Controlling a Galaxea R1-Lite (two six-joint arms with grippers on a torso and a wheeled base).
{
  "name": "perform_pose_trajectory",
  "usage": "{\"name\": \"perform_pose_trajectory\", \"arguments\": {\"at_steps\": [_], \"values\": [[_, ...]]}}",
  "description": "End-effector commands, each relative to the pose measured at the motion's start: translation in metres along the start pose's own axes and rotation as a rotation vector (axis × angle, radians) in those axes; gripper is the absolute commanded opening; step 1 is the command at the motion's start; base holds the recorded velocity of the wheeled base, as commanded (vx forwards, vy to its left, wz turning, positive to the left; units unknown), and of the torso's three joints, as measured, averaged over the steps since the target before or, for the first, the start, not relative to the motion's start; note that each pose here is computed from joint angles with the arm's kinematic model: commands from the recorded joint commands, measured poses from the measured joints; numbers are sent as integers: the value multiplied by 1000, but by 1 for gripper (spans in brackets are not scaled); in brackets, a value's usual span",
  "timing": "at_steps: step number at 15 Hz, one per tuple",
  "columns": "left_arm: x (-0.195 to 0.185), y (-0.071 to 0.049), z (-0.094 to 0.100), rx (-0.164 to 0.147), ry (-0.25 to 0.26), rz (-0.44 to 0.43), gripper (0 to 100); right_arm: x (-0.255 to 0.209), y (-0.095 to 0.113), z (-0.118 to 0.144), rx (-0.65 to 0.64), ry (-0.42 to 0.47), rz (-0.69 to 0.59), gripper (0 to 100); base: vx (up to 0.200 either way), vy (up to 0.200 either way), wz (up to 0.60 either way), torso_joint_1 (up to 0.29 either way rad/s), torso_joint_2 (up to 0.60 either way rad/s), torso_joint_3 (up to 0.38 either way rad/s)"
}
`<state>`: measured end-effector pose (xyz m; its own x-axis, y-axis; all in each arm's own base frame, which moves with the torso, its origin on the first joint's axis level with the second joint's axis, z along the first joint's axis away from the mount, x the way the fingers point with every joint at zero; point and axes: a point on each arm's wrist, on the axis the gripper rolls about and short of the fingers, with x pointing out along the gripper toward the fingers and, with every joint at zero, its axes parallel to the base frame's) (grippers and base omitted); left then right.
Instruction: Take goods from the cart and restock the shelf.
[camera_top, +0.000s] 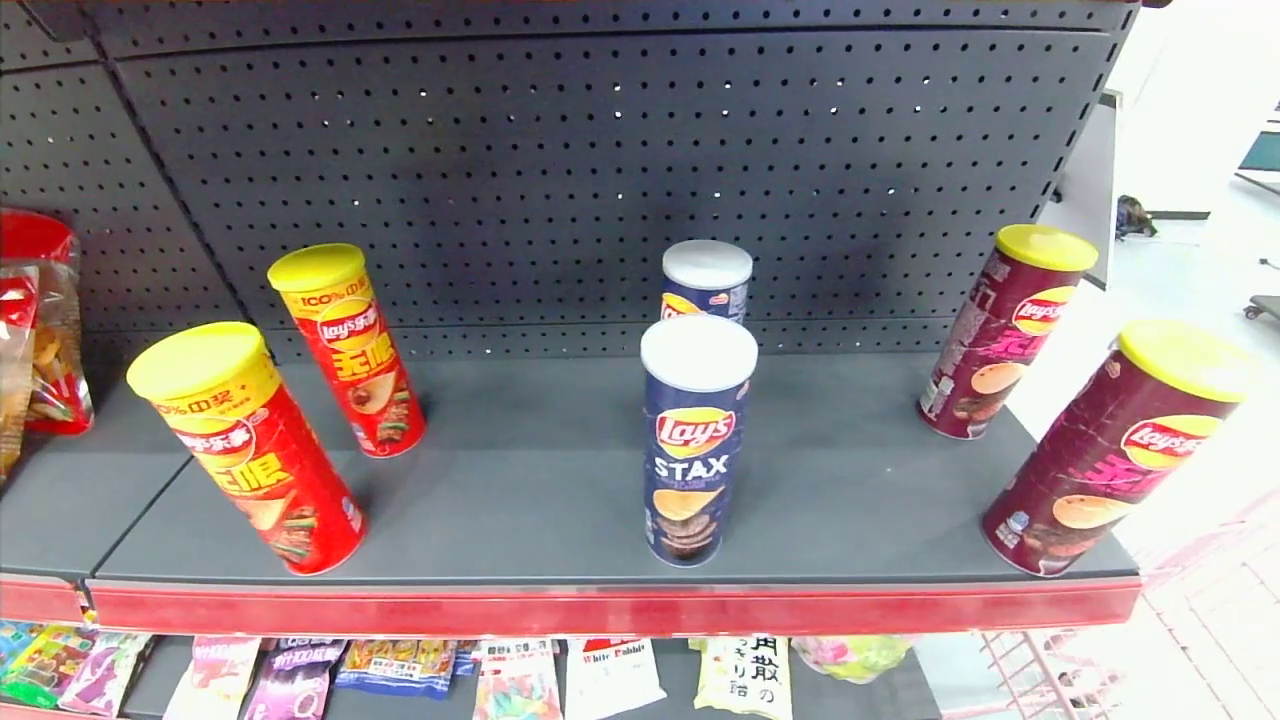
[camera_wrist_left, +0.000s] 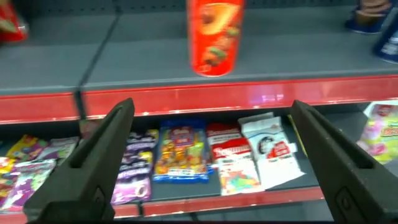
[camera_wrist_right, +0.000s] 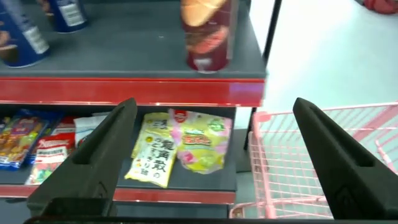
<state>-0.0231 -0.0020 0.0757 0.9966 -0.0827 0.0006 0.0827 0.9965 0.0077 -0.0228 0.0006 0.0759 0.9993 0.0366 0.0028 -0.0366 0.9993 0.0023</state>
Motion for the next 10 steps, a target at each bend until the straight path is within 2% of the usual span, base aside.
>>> {"name": "perform_pose_trajectory", "arguments": {"at_steps": [1,10], "values": [[0,0,0,0,2,0,100,0,0,0,-1,0,-1,100,0,0,0,0,0,0],[0,0,0,-3,2,0,100,0,0,0,-4,0,-9,100,0,0,0,0,0,0]]}}
